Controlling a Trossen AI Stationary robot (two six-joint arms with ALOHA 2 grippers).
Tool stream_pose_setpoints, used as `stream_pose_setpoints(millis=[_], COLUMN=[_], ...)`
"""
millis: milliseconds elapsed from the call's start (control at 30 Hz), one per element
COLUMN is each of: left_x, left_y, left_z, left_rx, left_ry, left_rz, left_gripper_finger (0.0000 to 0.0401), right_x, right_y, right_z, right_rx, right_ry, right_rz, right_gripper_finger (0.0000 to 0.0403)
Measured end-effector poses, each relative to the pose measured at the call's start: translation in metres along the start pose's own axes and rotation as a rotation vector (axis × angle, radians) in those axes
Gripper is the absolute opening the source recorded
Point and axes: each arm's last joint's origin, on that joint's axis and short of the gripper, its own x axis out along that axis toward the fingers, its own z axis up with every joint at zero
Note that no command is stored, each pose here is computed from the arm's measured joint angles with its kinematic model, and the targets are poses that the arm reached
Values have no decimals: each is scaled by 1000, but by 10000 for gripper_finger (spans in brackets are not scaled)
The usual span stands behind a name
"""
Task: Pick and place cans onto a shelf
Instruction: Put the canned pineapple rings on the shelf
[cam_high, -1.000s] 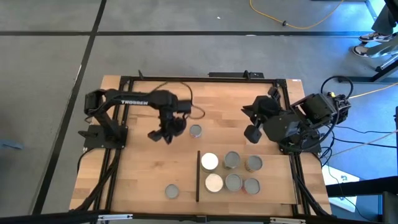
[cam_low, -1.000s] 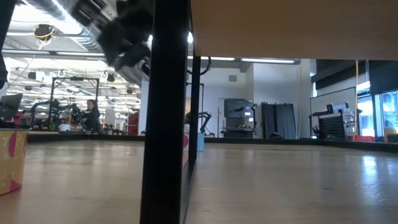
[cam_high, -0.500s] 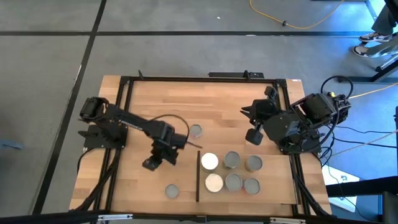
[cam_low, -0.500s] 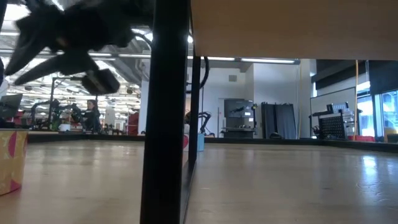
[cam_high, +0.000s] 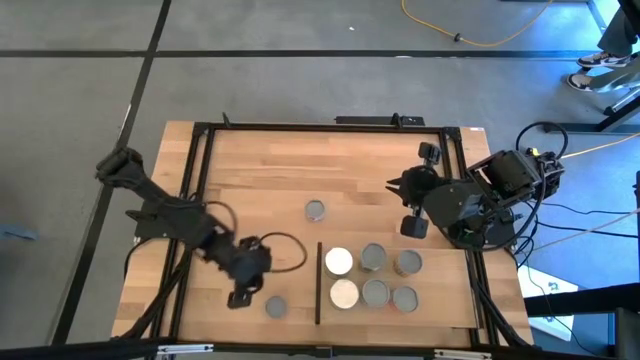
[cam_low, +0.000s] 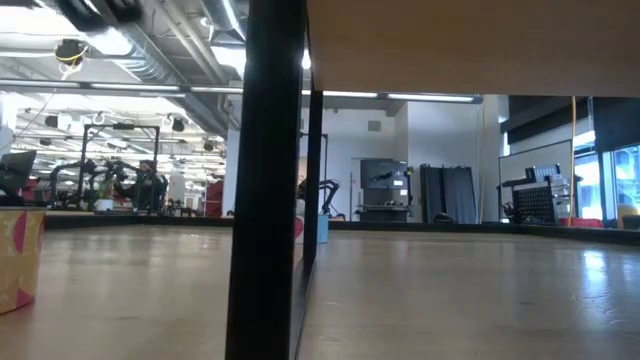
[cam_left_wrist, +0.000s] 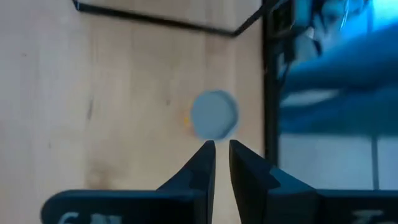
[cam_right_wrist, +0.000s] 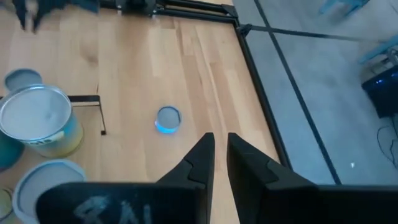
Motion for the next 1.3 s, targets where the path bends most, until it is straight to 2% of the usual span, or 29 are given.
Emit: stream_pose_setpoints(millis=[167, 300, 467, 567, 667, 733, 933, 1133, 1300], left_x=[-2, 2, 8, 17, 31, 40, 70, 93, 99], left_y=[-27, -34, -37, -37, -39, -40, -40, -37, -37], left_z=[-18, -23, -26, -28, -32, -34, -37, -42, -45], left_rx=[-55, -136, -102, 30, 258, 369, 580, 781, 822], left_ry=[-42, -27, -15, 4, 26, 24, 21, 77, 94], left_rz=[-61, -76, -68, -43, -19, 7, 104, 143, 136], left_gripper_finger=[39, 39, 39, 39, 39, 39, 39, 39, 39], right_x=[0, 0, 0, 0, 0, 0, 0, 0, 0], right_y=[0, 1, 1, 2, 2, 2, 2, 2, 2], right_z=[0, 1, 3, 4, 5, 5, 5, 4, 4], right_rx=[-37, -42, -25, -16, -14, -14, -12, -12, -12], right_ry=[2, -8, -24, -36, -37, -37, -37, -37, -37], right_rz=[11, 13, 18, 21, 22, 21, 21, 21, 21], right_gripper_finger=[46, 46, 46, 46, 46, 46, 46, 46, 46])
